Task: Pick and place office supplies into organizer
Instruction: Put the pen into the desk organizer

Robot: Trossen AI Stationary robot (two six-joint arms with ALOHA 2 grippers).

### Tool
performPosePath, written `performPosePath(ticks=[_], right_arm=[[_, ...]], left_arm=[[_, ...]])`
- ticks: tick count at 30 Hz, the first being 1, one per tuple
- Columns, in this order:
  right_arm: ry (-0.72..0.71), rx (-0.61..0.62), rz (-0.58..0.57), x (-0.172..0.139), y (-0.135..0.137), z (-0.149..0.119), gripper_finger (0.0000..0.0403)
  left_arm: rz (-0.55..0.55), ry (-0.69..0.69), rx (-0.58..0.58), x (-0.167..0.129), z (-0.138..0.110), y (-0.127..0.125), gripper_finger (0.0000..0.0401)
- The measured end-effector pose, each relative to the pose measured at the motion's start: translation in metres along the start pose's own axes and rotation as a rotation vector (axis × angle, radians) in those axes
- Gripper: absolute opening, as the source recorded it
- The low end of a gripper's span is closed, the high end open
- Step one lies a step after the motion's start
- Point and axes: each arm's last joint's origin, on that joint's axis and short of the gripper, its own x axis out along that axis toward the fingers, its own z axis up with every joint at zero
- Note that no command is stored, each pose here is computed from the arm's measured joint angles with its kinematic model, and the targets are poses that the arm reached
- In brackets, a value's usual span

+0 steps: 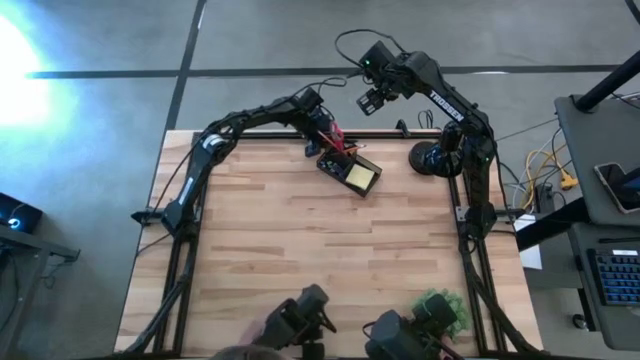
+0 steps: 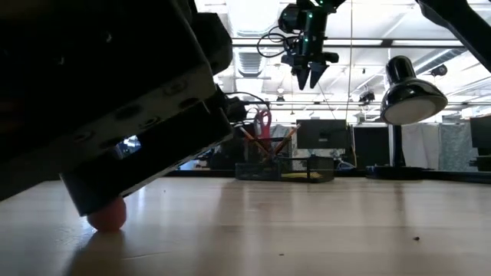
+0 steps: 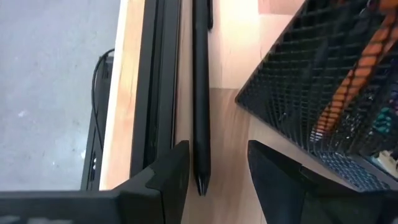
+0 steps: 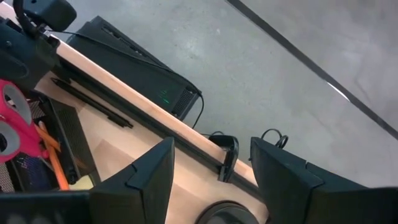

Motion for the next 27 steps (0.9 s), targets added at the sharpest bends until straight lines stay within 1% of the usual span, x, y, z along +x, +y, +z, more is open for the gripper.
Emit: performPosePath(ticks=[4,7,10,12,16,18,24,27], right_arm=[[-0.001,-0.011,0.000,0.0000,0.0000,0.0001,0.0201],[-0.001,-0.011,0.000,0.0000,0.0000,0.0001,0.0201],[-0.002,-0.011,0.000,0.0000,0.0000,0.0002,0.0201],[-0.003,-0.011,0.000,0.0000,0.0000,0.0003,0.0201],[-0.003,-0.011,0.000,0.0000,0.0000,0.0003,0.0201],[-0.003,-0.010,0.000,0.0000,0.0000,0.0003,0.0201],[-0.005,-0.008,0.000,0.0003,-0.0006,0.0006,0.0201],[-0.005,-0.006,-0.001,0.0005,-0.0012,0.0008,0.0201]], left_arm=[[0.041,0.046,-0.018,0.0020,0.0014,-0.0036,0.0150],[0.032,0.063,-0.004,0.0015,-0.0012,-0.0036,0.0138],[0.049,0.073,0.012,0.0020,-0.0009,-0.0035,0.0107],[0.082,0.073,0.025,0.0025,0.0004,-0.0018,0.0082],[0.084,0.076,0.031,0.0024,-0.0002,-0.0013,0.0035],[0.087,0.075,0.032,0.0023,-0.0003,-0.0008,0.0022],[0.097,0.077,0.033,0.0023,-0.0003,0.0000,0.0015],[0.147,0.082,-0.022,0.0029,0.0018,0.0005,0.0022]])
